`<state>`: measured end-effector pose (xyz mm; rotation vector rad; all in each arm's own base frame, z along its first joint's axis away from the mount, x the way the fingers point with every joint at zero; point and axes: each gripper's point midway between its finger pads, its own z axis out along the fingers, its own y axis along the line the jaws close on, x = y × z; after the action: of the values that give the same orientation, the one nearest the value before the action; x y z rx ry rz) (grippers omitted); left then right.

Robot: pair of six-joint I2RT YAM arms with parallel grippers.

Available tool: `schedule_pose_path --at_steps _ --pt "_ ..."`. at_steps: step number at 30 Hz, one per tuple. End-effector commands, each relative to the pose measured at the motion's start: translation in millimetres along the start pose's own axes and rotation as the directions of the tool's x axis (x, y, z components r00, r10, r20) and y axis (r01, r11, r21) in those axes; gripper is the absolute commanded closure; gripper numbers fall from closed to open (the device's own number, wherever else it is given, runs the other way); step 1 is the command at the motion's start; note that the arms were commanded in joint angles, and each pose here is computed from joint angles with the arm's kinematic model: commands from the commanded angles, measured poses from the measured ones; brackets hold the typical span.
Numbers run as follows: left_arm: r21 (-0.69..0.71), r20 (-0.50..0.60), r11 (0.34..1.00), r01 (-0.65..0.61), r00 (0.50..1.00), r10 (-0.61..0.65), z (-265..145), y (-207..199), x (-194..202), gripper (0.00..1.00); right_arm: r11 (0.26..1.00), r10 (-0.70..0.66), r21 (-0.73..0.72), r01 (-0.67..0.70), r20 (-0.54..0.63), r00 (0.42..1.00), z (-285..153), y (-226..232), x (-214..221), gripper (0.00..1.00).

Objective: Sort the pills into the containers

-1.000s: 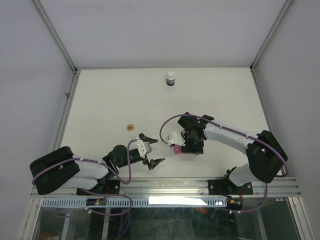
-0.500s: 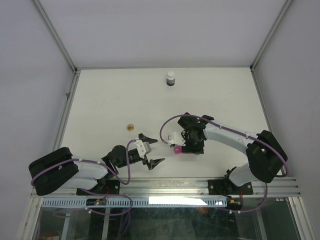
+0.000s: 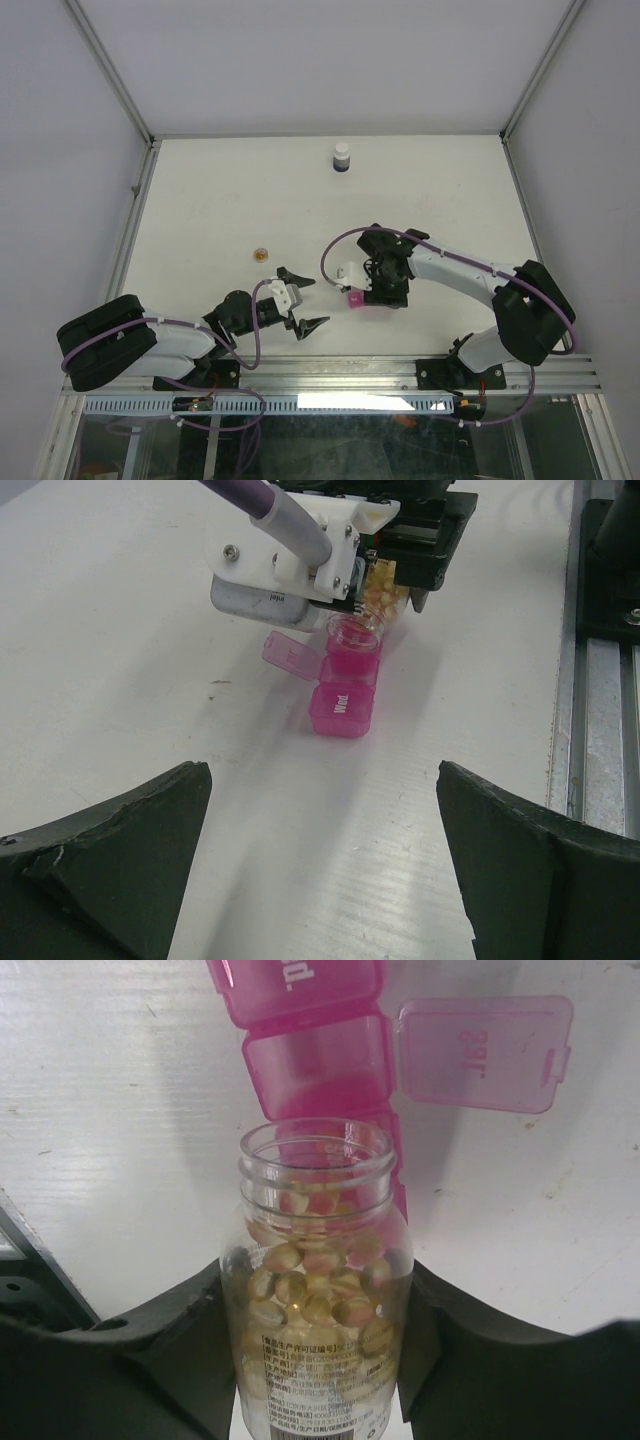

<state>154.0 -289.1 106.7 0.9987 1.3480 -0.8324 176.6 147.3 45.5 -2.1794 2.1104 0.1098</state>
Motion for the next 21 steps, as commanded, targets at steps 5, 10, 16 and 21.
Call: schedule_pose_path --at_steps 5,10,16,21 --pt "0.006 0.047 1.0 -0.001 0.999 0.001 -1.8 -2.5 -9.8 0.01 0.998 -0.009 0.062 0.006 0.057 0.998 -12.7 -8.2 -18.3 1.0" --pt "0.007 0.045 1.0 0.0 0.999 0.0 -1.7 -2.7 -9.2 0.01 0.999 -0.004 0.043 0.002 0.045 0.999 -10.4 -4.6 -15.2 1.0" --pt "0.006 0.048 1.0 -0.003 0.999 0.003 -1.7 -2.5 -9.7 0.01 0.996 -0.009 0.09 0.008 0.018 1.0 -10.0 -11.8 -10.1 1.0" --pt "0.007 0.05 1.0 -0.004 0.999 0.004 -1.3 -2.6 -10.0 0.01 0.995 -0.02 0.101 0.019 0.007 1.0 -9.9 -12.6 -8.7 1.0"
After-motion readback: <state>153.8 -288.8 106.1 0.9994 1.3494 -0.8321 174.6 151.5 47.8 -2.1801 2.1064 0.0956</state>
